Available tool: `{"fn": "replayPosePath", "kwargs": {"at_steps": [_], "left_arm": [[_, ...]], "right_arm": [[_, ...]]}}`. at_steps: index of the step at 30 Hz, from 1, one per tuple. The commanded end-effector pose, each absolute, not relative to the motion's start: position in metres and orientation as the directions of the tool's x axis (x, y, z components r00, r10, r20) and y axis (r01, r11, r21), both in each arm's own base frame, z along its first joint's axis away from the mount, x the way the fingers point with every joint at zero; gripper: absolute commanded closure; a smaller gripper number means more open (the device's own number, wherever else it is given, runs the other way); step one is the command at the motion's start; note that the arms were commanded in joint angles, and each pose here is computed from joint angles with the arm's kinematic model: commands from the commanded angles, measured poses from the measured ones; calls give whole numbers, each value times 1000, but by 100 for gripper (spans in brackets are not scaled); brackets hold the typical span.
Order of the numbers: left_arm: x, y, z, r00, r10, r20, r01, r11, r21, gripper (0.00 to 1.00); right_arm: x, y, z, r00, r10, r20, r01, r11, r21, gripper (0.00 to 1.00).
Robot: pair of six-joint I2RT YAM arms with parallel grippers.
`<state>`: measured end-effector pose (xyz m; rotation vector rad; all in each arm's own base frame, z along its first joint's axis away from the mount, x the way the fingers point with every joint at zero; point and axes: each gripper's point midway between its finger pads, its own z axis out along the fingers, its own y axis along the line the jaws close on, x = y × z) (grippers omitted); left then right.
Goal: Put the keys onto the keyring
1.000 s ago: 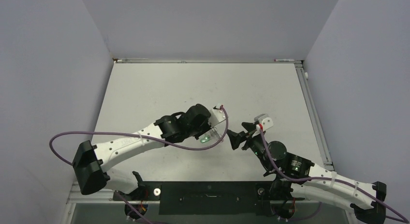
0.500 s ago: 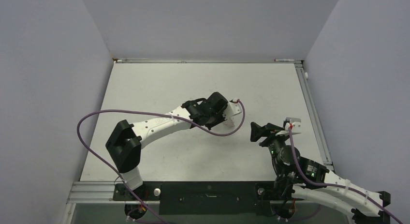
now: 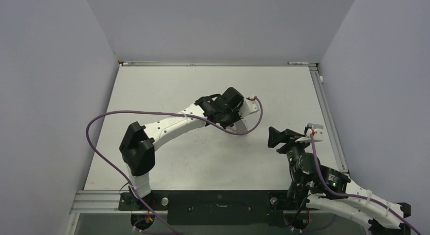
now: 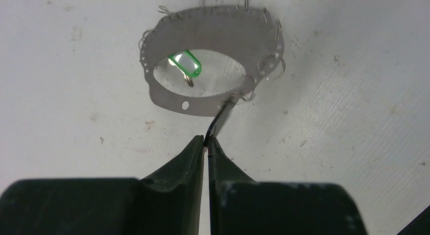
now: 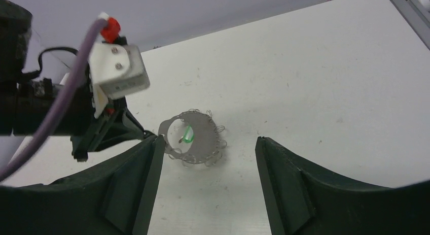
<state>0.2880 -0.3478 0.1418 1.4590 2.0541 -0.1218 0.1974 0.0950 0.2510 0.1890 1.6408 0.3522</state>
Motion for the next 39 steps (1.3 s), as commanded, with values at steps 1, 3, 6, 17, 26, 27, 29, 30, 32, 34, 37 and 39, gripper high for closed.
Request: {"fn": "replayPosePath", "kwargs": {"at_steps": [1, 3, 6, 17, 26, 27, 29, 30, 32, 34, 37, 39], "left_arm": [[332, -365, 216, -182, 704, -687, 838, 476, 266, 97], [355, -368, 233, -182, 666, -723, 814, 514, 269, 98], [389, -377, 256, -165, 608, -777, 779, 563, 275, 100], [454, -421, 370, -53, 283, -958, 727, 668, 157, 100], [441, -358, 340, -165, 241, -956, 633, 769, 85, 100], [436, -347, 327, -184, 245, -952, 627, 775, 78, 100], [419, -328, 287, -228, 266, -936, 622, 780, 70, 100], [409, -321, 273, -242, 274, -931, 627, 777, 65, 100], [391, -305, 243, -290, 287, -913, 622, 781, 48, 100], [374, -287, 208, -356, 293, -887, 604, 797, 21, 100], [350, -265, 165, -445, 287, -848, 572, 820, -23, 100], [338, -251, 150, -478, 286, -830, 547, 837, -27, 99]], "right_arm": [[198, 89, 270, -68, 386, -920, -70, 918, 390, 33], [198, 90, 273, -72, 384, -921, -70, 919, 389, 34], [199, 89, 277, -72, 376, -924, -59, 923, 381, 34], [197, 85, 285, -64, 391, -918, -61, 917, 395, 35], [195, 84, 277, -75, 390, -918, -66, 916, 395, 35], [195, 85, 275, -77, 388, -918, -69, 917, 394, 35], [196, 88, 272, -83, 382, -920, -72, 919, 388, 35], [196, 88, 270, -85, 381, -921, -72, 919, 387, 35], [197, 91, 268, -87, 378, -922, -74, 920, 384, 35], [198, 94, 266, -89, 379, -921, -79, 919, 386, 35], [199, 100, 263, -96, 376, -922, -91, 919, 384, 35], [200, 105, 260, -103, 367, -925, -95, 922, 376, 35]]}}
